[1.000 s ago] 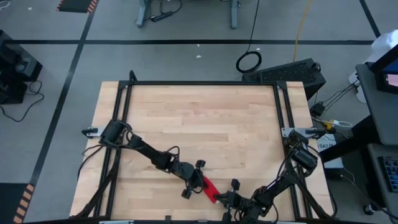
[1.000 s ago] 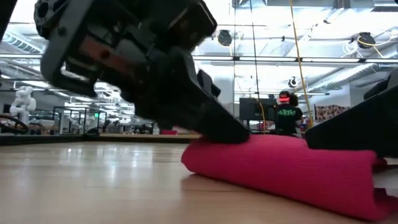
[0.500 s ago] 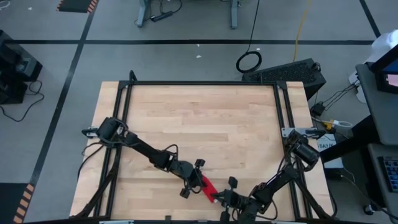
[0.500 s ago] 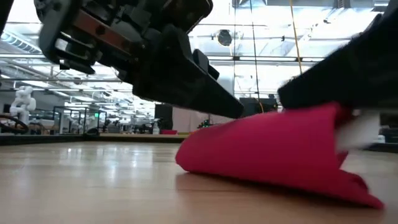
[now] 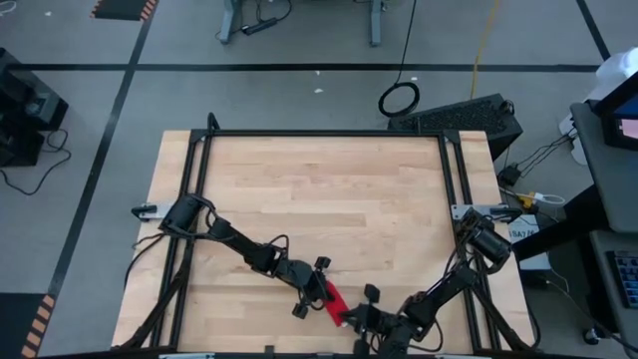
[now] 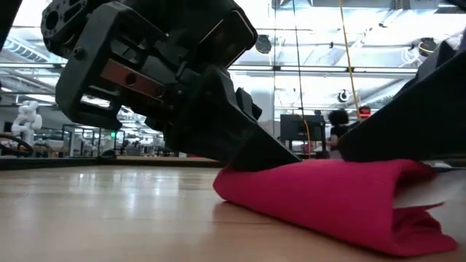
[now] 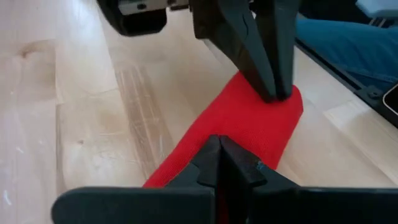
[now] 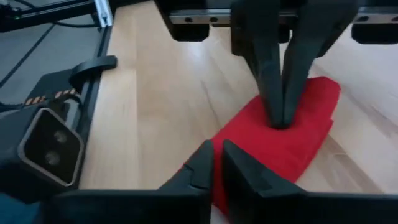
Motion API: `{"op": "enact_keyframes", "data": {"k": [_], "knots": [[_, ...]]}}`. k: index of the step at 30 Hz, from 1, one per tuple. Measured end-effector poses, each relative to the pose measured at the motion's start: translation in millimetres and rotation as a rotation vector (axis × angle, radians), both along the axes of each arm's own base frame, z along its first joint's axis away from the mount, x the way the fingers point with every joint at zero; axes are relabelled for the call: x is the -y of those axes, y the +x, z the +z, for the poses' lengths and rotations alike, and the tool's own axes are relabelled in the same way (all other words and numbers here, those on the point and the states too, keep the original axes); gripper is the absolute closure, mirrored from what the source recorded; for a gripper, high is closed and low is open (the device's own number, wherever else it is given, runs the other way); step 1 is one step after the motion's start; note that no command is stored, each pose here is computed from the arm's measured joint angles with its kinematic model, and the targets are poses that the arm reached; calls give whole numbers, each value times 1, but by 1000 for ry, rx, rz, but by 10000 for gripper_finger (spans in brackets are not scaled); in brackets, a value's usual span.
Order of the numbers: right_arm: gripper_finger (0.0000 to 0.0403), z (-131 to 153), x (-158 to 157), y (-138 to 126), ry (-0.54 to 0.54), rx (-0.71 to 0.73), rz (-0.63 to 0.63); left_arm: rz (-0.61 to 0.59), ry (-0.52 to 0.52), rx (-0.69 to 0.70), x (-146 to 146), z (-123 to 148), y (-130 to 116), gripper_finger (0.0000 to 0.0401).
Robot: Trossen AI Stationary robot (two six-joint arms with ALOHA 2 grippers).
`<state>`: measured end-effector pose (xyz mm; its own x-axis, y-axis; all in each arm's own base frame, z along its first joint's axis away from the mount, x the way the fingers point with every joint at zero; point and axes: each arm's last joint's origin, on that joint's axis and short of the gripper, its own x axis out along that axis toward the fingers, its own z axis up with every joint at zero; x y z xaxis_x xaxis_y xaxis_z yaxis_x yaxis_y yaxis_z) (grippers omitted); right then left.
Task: Roll napkin
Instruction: Roll the red napkin
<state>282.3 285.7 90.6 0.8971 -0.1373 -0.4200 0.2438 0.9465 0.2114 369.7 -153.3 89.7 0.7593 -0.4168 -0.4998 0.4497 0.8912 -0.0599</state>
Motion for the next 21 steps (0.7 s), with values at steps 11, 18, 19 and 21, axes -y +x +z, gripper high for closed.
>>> {"op": "enact_keyframes", "data": {"k": [11,18,19,21], "knots": [[294,39,1,0,-32,64,22,4,-2,-9,0,-1,0,389],[375,-3,-1,5,-85,62,-9,3,-2,-11,0,-2,-1,389],[388,-9,-1,6,-81,63,-12,3,-2,-11,0,-2,-1,389],[395,-21,0,7,-61,65,-32,3,-2,-11,0,-2,-1,389]]}}
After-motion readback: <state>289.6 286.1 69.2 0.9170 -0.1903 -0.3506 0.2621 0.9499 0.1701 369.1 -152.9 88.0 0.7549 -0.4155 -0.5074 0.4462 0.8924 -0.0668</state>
